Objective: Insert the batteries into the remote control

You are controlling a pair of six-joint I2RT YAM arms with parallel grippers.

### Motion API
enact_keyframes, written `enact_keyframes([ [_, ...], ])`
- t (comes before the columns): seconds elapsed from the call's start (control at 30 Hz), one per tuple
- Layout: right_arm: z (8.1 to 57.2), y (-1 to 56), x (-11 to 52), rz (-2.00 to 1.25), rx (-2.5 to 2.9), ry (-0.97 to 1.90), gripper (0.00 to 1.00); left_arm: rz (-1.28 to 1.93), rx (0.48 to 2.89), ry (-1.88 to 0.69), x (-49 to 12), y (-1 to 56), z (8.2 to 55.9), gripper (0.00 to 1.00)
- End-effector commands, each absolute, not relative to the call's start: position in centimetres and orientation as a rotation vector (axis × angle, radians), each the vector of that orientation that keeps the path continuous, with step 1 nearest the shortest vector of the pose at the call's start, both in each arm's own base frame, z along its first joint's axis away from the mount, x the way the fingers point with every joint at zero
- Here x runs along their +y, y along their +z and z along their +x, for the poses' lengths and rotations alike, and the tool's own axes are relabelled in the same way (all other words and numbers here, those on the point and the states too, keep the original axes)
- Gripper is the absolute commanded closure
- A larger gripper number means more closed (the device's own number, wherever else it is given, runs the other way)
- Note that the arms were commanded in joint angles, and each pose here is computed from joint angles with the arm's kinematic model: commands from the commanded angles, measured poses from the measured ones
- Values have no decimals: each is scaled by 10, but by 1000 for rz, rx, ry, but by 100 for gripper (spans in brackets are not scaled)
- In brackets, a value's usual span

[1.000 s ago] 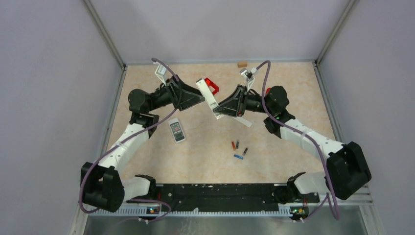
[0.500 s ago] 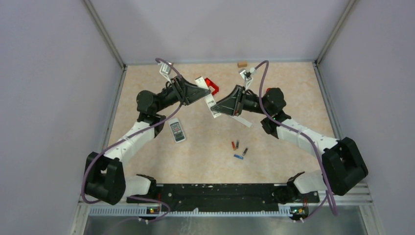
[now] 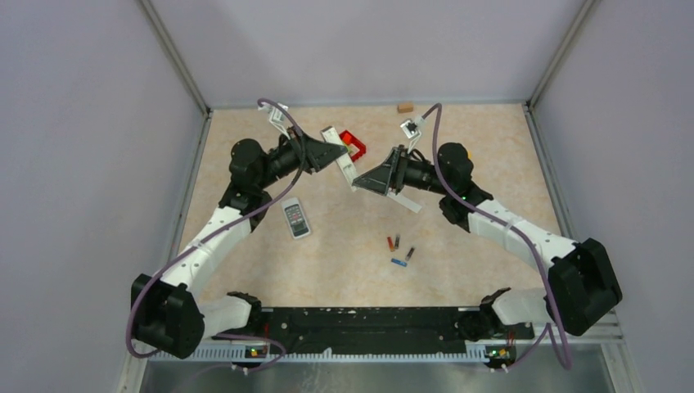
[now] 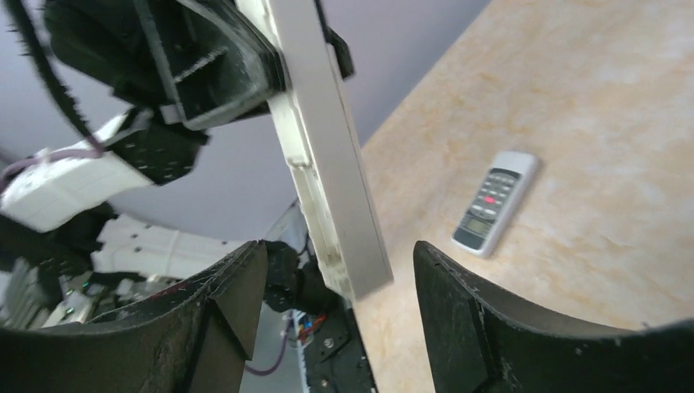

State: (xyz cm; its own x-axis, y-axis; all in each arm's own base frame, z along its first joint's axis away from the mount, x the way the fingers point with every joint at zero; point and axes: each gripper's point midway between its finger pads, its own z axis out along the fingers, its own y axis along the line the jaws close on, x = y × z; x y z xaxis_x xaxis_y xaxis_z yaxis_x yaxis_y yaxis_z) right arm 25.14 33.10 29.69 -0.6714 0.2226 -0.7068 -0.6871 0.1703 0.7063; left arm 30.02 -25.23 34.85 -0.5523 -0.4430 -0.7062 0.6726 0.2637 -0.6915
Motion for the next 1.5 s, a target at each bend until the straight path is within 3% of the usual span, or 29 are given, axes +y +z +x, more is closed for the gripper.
enact_keyframes([
  [0.0, 276, 286, 310, -311, 1805, 1324, 33, 100, 1651, -1143, -222, 342, 330, 100],
  [0.1, 293, 248, 288, -168, 1957, 1116, 39, 48, 1707, -1079, -215, 326, 339, 100],
  [0.23, 292, 189, 264, -139, 2173, 894, 71, 77, 1745, -1069, -216, 311, 336, 100],
  [0.33, 278, 153, 261, -184, 2299, 817, 83, 156, 1743, -1119, -222, 310, 327, 100],
  [0.67, 250, 81, 264, -314, 2546, 533, 73, 214, 1735, -1134, -220, 308, 315, 100],
  [1.0, 241, 58, 267, -368, 2590, 293, 66, 141, 1771, -1062, -205, 299, 324, 100],
  [1.47, 237, 40, 266, -363, 2630, 242, 70, 3, 1788, -894, -176, 291, 337, 100],
])
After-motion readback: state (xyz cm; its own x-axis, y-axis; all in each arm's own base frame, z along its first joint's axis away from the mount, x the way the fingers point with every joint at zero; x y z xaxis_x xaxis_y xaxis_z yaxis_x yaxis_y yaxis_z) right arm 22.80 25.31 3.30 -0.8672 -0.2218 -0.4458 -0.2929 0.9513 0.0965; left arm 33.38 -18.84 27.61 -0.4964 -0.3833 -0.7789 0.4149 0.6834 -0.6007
